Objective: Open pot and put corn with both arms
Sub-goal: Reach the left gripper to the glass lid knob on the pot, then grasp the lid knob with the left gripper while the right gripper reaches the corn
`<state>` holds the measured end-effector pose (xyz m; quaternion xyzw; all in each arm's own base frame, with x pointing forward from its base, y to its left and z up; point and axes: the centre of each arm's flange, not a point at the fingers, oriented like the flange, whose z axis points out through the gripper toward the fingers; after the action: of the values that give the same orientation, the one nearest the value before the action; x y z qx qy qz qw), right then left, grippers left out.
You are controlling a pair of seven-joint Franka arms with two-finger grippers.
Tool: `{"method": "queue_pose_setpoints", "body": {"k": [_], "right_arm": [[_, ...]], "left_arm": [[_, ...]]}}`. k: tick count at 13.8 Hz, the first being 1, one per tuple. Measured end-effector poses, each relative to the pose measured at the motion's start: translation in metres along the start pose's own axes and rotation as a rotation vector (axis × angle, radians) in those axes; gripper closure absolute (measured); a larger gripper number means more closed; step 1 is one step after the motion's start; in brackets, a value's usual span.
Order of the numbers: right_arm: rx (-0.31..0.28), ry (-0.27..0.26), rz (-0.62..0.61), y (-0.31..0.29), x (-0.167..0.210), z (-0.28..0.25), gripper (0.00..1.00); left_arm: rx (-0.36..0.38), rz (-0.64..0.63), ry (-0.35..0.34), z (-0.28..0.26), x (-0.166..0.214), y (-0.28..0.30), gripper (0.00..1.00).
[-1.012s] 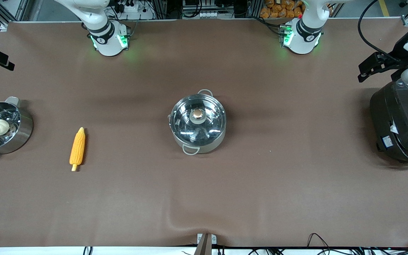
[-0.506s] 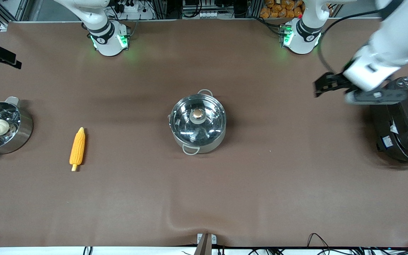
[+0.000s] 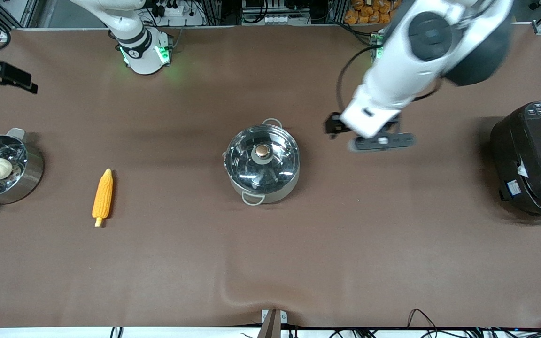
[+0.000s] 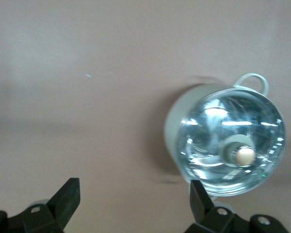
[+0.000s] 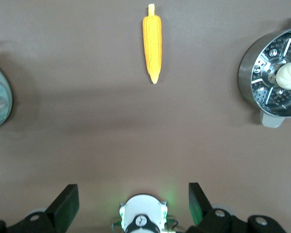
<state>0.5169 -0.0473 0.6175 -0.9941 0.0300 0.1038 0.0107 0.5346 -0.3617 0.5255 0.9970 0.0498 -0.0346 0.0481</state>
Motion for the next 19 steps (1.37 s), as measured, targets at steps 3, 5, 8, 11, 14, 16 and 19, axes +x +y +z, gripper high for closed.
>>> {"method": "queue_pose_setpoints", "body": {"k": [3,5,8,11,14,16,19], "right_arm": [[0.011,-0.055,0.041,0.028,0.062,0.066,0.00],[0.026,-0.075,0.074,0.059,0.090,0.103,0.00],[0.032,-0.081,0.076,0.069,0.116,0.139,0.00],[0.021,-0.066,0.046,0.051,0.132,0.154,0.00],[0.020,-0.041,0.067,0.065,0.141,0.163,0.00],[0.021,-0.028,0.074,0.072,0.149,0.174,0.00],[0.022,-0.024,0.050,0.059,0.166,0.200,0.00]], "left_arm": [[-0.038,-0.039,0.015,0.036,-0.013,0.061,0.00],[-0.049,-0.067,0.043,0.063,-0.024,0.094,0.00],[-0.052,-0.085,0.073,0.103,-0.041,0.131,0.00],[-0.042,-0.087,0.071,0.135,-0.048,0.146,0.00],[-0.003,-0.081,0.074,0.166,-0.054,0.155,0.00],[0.015,-0.073,0.073,0.183,-0.058,0.160,0.02],[0.017,-0.065,0.071,0.201,-0.060,0.164,0.04]]}}
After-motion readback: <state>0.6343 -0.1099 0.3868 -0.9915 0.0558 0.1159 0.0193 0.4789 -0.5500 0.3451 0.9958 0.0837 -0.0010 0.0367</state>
